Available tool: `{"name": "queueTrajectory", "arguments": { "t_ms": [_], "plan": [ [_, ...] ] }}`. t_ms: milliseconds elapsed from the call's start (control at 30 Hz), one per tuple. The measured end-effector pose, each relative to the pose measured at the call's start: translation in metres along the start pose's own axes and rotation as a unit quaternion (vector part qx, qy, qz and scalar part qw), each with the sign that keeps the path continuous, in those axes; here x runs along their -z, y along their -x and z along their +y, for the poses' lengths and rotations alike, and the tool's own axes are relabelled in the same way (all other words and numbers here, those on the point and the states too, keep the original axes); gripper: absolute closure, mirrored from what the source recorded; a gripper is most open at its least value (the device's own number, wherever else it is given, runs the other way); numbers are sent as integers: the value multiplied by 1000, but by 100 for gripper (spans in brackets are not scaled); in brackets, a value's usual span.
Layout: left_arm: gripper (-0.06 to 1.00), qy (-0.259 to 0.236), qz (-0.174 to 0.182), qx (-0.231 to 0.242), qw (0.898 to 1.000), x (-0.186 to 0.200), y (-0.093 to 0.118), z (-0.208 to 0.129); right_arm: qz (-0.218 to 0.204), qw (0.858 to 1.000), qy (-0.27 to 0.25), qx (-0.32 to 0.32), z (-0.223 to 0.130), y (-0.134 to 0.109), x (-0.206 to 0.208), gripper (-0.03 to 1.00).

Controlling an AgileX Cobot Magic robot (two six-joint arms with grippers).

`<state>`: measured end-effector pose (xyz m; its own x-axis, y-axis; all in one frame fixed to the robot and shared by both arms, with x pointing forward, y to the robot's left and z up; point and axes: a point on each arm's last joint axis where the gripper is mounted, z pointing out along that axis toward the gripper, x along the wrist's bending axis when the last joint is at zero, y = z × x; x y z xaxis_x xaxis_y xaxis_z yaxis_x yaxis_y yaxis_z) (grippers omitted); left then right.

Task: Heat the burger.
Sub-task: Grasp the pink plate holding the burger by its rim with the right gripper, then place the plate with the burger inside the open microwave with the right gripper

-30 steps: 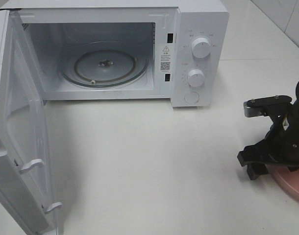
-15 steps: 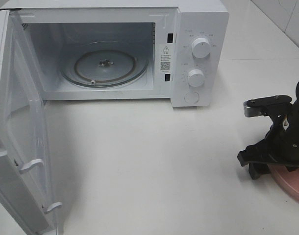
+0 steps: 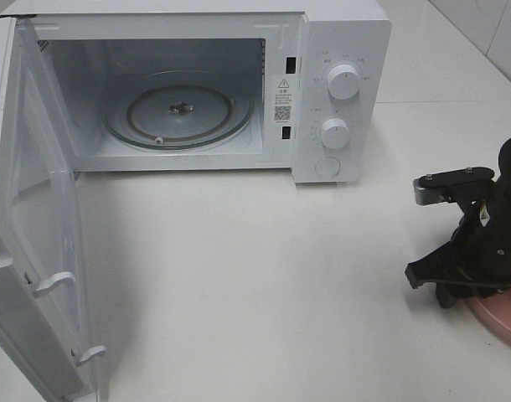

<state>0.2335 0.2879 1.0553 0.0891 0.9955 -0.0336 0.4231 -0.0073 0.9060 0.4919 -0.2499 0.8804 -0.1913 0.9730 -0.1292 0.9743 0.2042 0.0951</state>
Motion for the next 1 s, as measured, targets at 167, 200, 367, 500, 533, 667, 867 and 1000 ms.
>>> {"name": "queueTrajectory", "arguments": {
  "t_ms": [167, 200, 367, 500, 533, 667, 867, 1000],
  "plan": [
    [-2, 0, 0, 0, 1000, 0, 0, 0, -5, 1000, 0, 5, 0, 1, 0, 74],
    [-2, 0, 0, 0, 1000, 0, 0, 0, -6, 1000, 0, 5, 0, 1, 1, 83],
    [-2, 0, 0, 0, 1000, 0, 0, 0, -9, 1000, 3, 11, 2, 2, 2, 89],
    [-2, 0, 0, 0, 1000, 0, 0, 0, -9, 1000, 4, 12, 2, 1, 2, 89],
    [-2, 0, 0, 0, 1000, 0, 0, 0, -9, 1000, 3, 11, 2, 1, 2, 90],
    [-2, 0, 0, 0, 1000, 0, 0, 0, -13, 1000, 2, 5, 1, 2, 2, 90],
    [-2, 0, 0, 0, 1000, 0, 0, 0, -34, 999, 1, 0, 1, 2, 4, 94],
    [-2, 0, 0, 0, 1000, 0, 0, 0, -69, 998, -10, 10, -2, -3, 6, 96]
  ]
}}
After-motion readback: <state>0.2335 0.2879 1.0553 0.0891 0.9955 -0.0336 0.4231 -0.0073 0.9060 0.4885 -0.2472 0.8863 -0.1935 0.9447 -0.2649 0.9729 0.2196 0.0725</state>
